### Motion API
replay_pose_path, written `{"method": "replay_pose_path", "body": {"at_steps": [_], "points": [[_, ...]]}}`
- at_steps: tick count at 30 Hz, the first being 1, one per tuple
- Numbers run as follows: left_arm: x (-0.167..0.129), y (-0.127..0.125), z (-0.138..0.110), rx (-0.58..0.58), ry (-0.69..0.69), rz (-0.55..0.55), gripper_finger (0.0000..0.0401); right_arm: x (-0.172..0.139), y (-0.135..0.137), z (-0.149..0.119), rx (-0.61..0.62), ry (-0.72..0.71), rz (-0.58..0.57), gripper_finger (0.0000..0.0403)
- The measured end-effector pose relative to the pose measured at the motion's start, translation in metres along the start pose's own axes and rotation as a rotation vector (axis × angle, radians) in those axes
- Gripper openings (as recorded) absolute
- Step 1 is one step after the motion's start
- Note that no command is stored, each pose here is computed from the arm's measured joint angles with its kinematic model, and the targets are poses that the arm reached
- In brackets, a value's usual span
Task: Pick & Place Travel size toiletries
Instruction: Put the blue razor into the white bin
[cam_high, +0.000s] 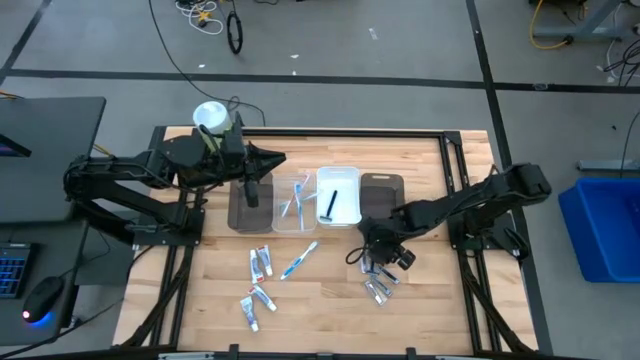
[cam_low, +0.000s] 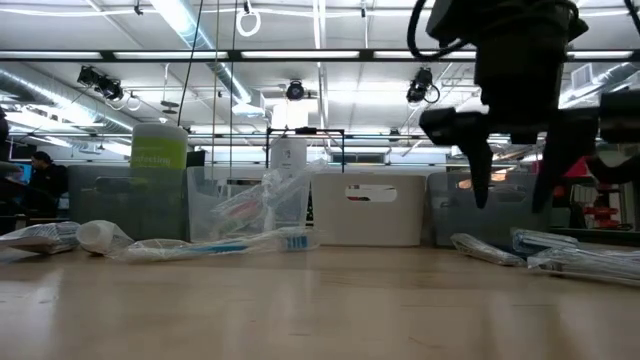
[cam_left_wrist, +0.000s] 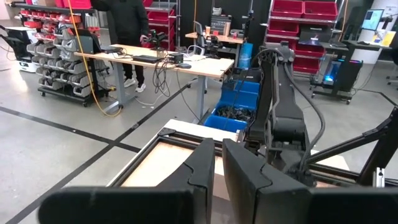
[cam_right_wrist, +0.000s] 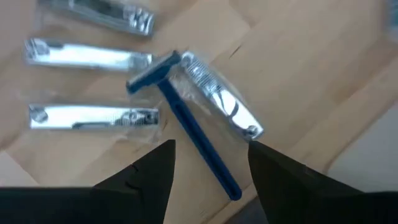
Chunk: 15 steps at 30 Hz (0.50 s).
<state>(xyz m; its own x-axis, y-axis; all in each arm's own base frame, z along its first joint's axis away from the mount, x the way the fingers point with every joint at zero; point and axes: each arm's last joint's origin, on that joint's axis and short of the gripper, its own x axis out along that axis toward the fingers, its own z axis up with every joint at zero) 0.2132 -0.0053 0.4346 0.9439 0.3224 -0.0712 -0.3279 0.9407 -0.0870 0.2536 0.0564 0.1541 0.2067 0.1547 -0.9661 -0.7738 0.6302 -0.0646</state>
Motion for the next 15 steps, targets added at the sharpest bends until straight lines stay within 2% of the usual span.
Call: {"method": "replay_pose_path", "body": {"at_steps": [4, 12, 15], "points": [[0.0, 0.0, 0.0, 0.001, 0.0, 0.0, 0.0041, 0.014, -0.001, -0.001, -0.036, 0.049, 0.021, 0.0204], [0.0, 0.0, 0.0, 0.002, 0.001, 0.002, 0.0041, 0.024, -0.006, 0.0, -0.112, 0.103, -0.039, 0.0194], [0.0, 0.0, 0.0, 0.002, 0.0, 0.017, 0.0041, 0.025, -0.003, -0.001, -0.137, 0.103, -0.004, 0.0186]]}}
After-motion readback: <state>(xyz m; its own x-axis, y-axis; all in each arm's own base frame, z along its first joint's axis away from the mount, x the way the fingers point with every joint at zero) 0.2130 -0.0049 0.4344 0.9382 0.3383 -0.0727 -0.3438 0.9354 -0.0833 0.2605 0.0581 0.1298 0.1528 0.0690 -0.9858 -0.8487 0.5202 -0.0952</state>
